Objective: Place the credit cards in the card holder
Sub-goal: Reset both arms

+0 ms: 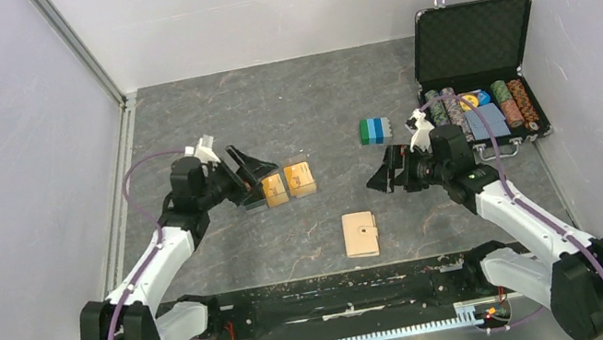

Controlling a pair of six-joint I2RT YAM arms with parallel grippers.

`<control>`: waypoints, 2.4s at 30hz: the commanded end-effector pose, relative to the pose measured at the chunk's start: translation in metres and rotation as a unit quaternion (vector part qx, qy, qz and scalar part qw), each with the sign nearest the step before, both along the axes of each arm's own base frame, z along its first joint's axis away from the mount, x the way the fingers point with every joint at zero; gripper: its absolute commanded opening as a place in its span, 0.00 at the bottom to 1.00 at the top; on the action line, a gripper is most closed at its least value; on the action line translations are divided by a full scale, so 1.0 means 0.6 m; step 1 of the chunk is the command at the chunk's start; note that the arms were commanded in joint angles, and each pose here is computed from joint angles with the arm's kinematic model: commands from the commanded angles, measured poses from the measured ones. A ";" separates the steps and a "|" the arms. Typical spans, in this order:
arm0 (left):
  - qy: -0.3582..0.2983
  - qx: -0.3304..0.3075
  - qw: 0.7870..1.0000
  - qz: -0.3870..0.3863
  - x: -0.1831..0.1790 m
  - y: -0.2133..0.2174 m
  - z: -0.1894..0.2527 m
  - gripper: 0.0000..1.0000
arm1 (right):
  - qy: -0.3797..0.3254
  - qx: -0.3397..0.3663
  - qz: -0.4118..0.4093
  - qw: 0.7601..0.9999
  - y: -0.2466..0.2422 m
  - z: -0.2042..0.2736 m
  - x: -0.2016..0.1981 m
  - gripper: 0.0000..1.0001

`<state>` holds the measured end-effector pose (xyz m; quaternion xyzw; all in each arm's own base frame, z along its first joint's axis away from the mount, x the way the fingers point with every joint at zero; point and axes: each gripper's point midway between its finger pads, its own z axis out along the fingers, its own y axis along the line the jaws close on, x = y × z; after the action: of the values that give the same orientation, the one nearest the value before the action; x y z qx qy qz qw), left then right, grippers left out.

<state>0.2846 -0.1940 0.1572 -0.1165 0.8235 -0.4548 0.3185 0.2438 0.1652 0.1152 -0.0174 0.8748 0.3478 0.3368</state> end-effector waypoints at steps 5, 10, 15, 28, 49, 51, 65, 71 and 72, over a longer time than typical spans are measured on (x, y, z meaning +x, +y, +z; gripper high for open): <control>0.024 0.046 0.998 0.031 0.005 0.060 -0.008 1.00 | 0.007 0.023 -0.005 1.000 -0.005 -0.003 0.007 0.98; 0.019 0.111 0.991 0.069 0.035 0.093 -0.001 1.00 | -0.007 -0.012 -0.022 1.000 -0.022 -0.001 0.023 0.98; -0.032 0.200 0.969 0.140 0.069 0.155 0.017 1.00 | -0.030 -0.103 -0.039 0.994 -0.063 0.004 0.049 0.98; -0.272 0.356 0.864 0.229 0.073 0.264 0.070 1.00 | -0.246 -0.296 -0.248 0.889 -0.246 0.041 0.094 0.98; -0.271 0.444 0.827 0.213 0.105 0.291 -0.050 1.00 | -0.330 -0.348 -0.304 0.823 -0.313 -0.082 0.020 0.98; -0.276 0.457 0.820 0.205 0.116 0.291 -0.061 1.00 | -0.335 -0.351 -0.327 0.811 -0.327 -0.074 0.016 0.98; -0.288 0.439 0.828 0.197 0.156 0.302 -0.116 1.00 | -0.342 -0.344 -0.306 0.819 -0.328 -0.059 0.083 0.98; -0.314 0.431 0.827 0.180 0.152 0.290 -0.110 1.00 | -0.355 -0.340 -0.314 0.812 -0.330 -0.048 0.082 0.98; -0.314 0.432 0.827 0.179 0.152 0.290 -0.111 1.00 | -0.353 -0.342 -0.312 0.813 -0.330 -0.049 0.082 0.98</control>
<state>0.3654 -0.0161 0.0632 0.0149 0.7943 0.0041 0.6074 0.3200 -0.0313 0.1008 0.0265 0.7105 -0.1287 0.6913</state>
